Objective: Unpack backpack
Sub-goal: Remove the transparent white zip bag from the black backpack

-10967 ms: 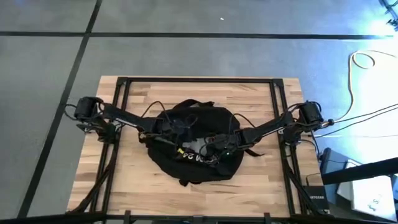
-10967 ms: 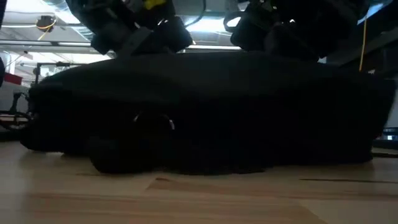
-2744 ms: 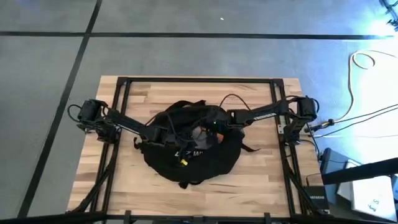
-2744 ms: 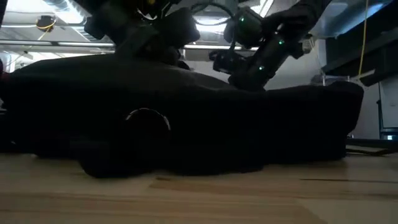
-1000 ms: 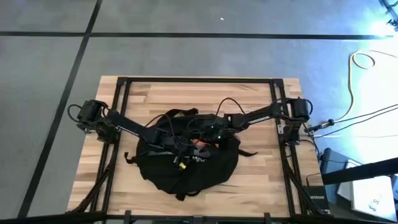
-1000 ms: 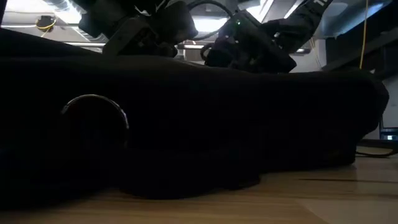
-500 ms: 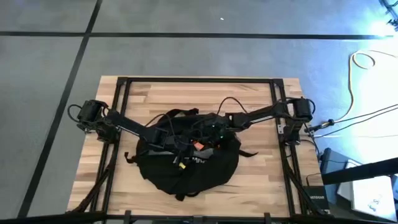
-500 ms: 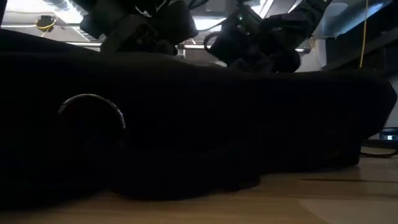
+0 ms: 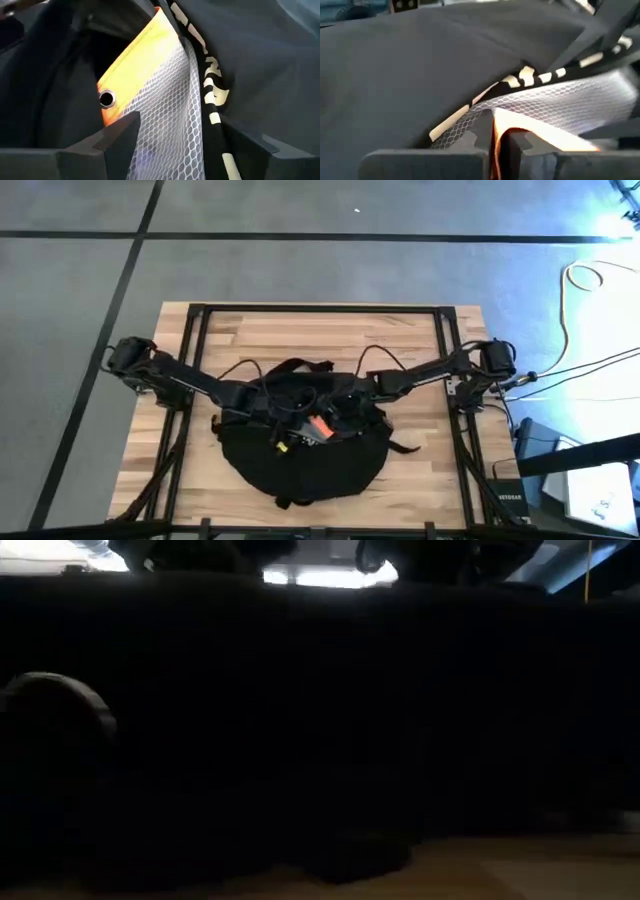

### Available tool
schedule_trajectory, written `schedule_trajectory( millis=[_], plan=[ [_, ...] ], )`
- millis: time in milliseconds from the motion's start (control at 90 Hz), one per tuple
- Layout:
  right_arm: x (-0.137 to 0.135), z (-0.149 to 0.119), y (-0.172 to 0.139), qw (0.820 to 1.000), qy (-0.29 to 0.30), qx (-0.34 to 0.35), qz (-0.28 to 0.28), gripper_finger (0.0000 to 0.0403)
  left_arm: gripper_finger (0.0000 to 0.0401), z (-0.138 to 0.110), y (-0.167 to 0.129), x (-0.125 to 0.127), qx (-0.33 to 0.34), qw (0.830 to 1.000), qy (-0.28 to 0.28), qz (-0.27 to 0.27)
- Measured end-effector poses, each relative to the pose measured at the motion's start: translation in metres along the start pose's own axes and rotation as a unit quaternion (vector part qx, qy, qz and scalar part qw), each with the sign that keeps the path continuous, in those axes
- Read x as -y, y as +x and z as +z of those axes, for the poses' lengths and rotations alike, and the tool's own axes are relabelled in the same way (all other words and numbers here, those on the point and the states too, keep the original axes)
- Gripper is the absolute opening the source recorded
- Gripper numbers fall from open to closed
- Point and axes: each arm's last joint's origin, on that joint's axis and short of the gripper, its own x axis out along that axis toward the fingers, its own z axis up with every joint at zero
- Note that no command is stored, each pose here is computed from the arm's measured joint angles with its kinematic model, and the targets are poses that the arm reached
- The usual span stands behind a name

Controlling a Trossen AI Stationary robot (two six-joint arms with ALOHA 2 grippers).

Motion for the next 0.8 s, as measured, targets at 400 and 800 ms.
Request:
schedule_trajectory(
  millis=[400, 800],
  plan=[
    [0.025, 0.023, -0.009, 0.982, -0.1, 0.103, -0.119, 0.0, 0.0239, 0.006, -0.048, 0.01, -0.004, 1.0, -0.02, 0.021],
    [0.034, 0.038, -0.017, 0.955, -0.155, 0.157, -0.198, 0.0, 0.0239, 0.009, -0.068, 0.025, 0.016, 0.999, -0.013, 0.032]
  ],
)
